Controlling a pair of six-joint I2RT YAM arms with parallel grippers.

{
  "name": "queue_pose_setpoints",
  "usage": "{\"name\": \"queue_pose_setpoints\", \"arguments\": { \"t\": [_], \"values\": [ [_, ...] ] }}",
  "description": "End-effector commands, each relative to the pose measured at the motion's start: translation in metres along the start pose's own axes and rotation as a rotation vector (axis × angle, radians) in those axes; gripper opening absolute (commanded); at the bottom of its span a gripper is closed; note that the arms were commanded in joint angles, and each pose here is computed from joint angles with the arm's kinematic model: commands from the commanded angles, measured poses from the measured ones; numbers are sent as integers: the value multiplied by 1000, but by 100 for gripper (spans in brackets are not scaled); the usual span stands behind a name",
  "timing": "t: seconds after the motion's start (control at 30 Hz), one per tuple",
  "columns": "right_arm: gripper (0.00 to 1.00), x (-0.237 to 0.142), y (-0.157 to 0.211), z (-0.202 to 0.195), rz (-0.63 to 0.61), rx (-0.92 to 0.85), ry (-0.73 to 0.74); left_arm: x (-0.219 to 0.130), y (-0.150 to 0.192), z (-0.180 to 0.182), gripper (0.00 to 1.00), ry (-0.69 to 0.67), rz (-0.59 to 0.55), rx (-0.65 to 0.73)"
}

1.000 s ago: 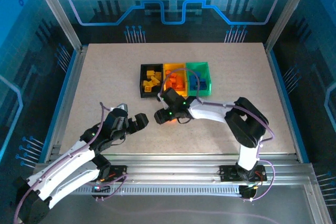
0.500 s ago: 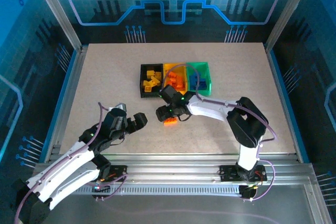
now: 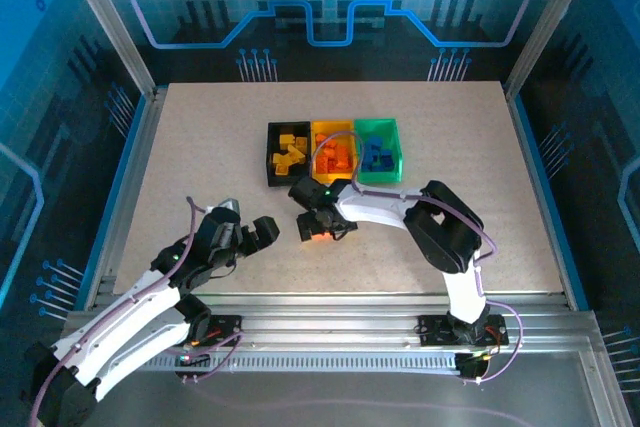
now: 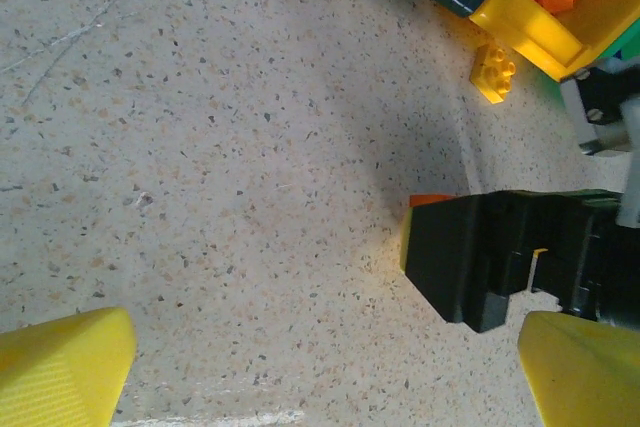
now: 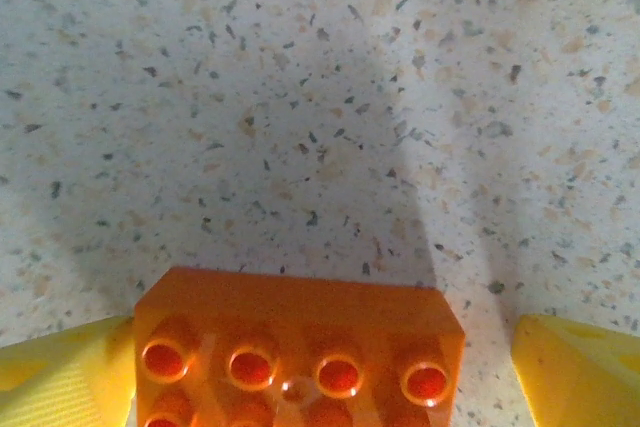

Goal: Sort the legos into containers by color

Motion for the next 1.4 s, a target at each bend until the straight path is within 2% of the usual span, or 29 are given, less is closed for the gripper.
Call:
{"name": "queue_pose_setpoints", "arguments": {
  "t": [0.0,0.1,0.27,0.43,0.53,0.7,1.03,1.07,1.1,1.13,1.2,1.37],
  "values": [
    [91,6,4,-1,-1,-5,64,2,4,5,99,2,9,13],
    [83,9,4,3,9,-10,39,3,5,5,99,8,11,6],
    [64,3,0,7,-8,-9,-15,3,5,5,99,6,14,7],
    [54,-23,-12,1,-65,5,-69,4,5,5,99,2,17,7],
    [54,-53,-30,-7,-132,31,-125,3,4,5,99,1,15,5],
    [55,-82,-75,-24,-220,95,-146,3,2,4,99,-1,13,0],
    [57,-58,-170,-23,-257,177,-91,1,-2,0,99,0,19,-7],
    [58,-57,-176,-22,-256,183,-88,1,-2,0,99,-1,19,-8],
    [66,-56,-183,-22,-252,190,-87,1,-2,0,99,0,20,-7],
    [78,-56,-187,-22,-241,195,-92,1,-2,0,99,0,21,-7],
    [89,-61,-192,-20,-240,201,-94,0,-2,-1,99,1,25,-6],
    [94,-86,-171,-20,-302,211,-124,-3,-5,-3,99,9,16,3]
  ]
}}
Point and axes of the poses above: each hand's point on the last joint's axis, 136 mm out from that joint toward the fingers, its own x axis out along the fingers, its own z axis along the line the jaws close on, y = z × x, the point moved 7 cm from there along -x, back along the fingers, and after that the axes turned 12 degrees about x, right-handed, at the moved point
